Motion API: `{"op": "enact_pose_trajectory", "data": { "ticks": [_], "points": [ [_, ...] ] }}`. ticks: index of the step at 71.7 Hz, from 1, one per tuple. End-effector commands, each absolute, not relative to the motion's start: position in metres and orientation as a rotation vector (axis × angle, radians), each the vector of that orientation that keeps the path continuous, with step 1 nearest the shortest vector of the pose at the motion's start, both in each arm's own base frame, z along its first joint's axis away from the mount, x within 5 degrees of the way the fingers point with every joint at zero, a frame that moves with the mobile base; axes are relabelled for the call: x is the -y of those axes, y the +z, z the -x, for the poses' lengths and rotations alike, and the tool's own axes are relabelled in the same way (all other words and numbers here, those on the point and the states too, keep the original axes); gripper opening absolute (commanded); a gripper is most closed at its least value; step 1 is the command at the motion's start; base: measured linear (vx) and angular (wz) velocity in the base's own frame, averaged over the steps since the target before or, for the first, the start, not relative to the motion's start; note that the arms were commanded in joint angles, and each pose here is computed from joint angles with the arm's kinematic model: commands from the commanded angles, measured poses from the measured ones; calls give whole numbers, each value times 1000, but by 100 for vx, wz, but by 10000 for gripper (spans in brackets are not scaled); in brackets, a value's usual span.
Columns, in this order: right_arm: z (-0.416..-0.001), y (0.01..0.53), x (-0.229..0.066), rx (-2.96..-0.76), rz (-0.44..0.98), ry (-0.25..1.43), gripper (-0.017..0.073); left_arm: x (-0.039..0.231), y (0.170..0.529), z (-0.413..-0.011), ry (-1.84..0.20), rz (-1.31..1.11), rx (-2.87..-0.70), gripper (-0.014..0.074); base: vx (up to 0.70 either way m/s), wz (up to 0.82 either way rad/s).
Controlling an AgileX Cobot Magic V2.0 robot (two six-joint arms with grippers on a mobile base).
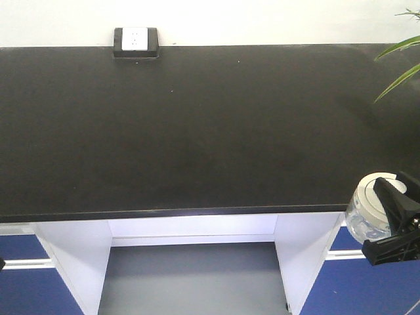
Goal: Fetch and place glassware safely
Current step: 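Drive up to the black bench top with the jar in the right gripper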
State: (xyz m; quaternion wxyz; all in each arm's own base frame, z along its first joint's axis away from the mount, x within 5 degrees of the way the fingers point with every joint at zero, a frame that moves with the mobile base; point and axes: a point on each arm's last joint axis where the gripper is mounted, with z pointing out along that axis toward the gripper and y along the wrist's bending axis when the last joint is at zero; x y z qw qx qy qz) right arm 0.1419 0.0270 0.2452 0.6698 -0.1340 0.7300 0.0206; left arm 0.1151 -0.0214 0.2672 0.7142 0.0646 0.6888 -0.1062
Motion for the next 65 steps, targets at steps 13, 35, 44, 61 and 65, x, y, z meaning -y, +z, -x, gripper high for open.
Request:
{"op": "enact_pose_trajectory", "data": {
  "ticks": [13,35,44,61,65],
  "points": [
    [-144,264,-29,-1509,293,58,-3,24,280,-115,-287,-143,-1458,-7,14,2],
    [-144,264,-29,-1509,293,58,-3,24,280,-115,-287,-143,-1458,-7,14,5],
    [-144,264,-29,-1509,293,58,-3,24,280,-115,-287,-143,-1458,-7,13,3],
    [-144,264,-29,-1509,293,58,-3,24,280,-115,-287,-143,-1458,-7,11,2],
    [-144,264,-29,-1509,293,58,-3,24,280,-115,-287,-143,-1458,-7,9,2]
  ]
}}
